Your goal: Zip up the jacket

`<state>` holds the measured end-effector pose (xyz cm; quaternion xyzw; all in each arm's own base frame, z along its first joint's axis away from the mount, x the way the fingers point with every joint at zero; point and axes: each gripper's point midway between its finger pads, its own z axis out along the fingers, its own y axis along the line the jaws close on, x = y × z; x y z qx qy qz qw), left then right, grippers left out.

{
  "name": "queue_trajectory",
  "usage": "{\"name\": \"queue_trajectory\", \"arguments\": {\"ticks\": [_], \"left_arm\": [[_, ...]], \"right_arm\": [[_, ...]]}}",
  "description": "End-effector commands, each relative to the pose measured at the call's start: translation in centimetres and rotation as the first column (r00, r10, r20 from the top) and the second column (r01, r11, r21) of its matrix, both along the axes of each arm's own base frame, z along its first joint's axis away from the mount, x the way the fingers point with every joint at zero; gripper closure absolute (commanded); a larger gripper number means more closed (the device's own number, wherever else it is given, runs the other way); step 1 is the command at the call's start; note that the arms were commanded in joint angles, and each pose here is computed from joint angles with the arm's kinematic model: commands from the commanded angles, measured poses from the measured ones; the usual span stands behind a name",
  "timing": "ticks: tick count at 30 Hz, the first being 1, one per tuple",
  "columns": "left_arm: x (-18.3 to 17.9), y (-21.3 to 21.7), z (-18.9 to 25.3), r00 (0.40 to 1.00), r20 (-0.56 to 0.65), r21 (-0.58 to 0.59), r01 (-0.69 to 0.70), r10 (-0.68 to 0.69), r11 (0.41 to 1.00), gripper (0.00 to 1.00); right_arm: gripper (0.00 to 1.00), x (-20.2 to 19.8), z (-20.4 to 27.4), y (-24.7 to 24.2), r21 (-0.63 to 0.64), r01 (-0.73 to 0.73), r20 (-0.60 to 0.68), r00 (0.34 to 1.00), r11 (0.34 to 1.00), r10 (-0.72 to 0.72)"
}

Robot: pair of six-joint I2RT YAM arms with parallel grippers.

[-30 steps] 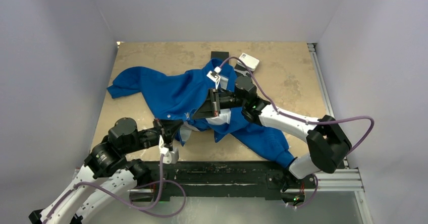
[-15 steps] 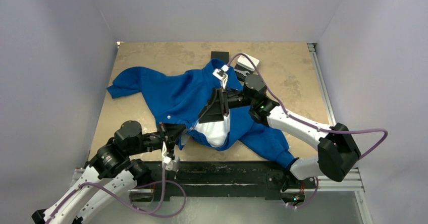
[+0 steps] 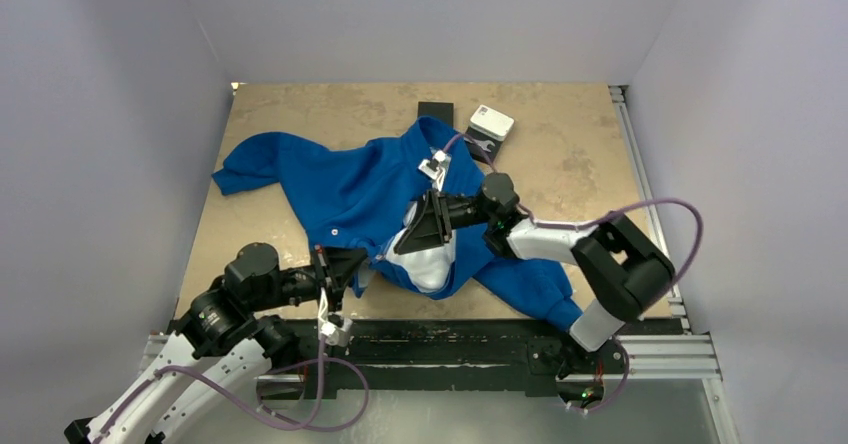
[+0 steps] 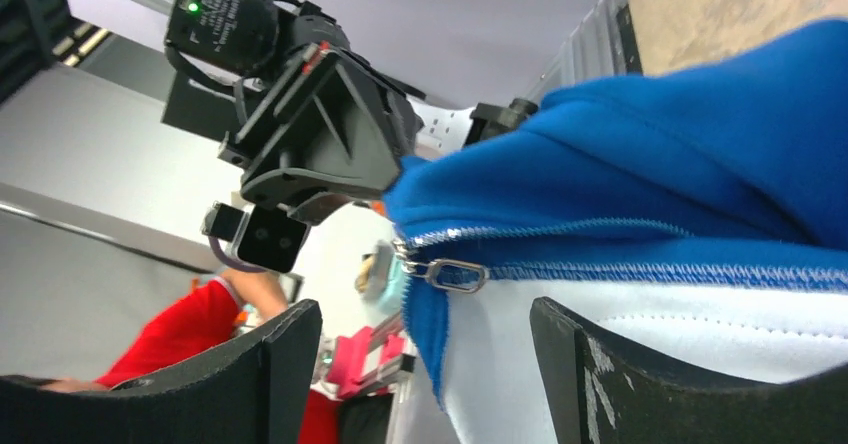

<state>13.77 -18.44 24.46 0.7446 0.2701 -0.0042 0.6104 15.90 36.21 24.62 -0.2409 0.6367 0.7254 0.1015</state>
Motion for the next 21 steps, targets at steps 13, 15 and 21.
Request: {"name": "queue_trajectory", "arguments": {"ticks": [13,15,21], "left_arm": [[-0.4,-0.5,1.7,0.991,0.120,-0.010,0.059,-0.057,0.998,1.00],[-0.5,-0.5,1.9,0.990,0.125,-0.012,0.062,-0.060,0.998,1.00],[-0.6,-0.3,1.9,0.990,0.128,-0.006,0.061,-0.060,0.998,1.00]], "right_arm": [[0.24,-3.9,2.5,0.1,0.264,-0.192,0.000,0.980,0.945,0.199],[0.24,-3.9,2.5,0.4,0.277,-0.203,-0.006,0.977,0.939,0.213],[0.31,-3.6,3.6,0.5,0.326,-0.215,0.034,0.976,0.920,0.216]]}}
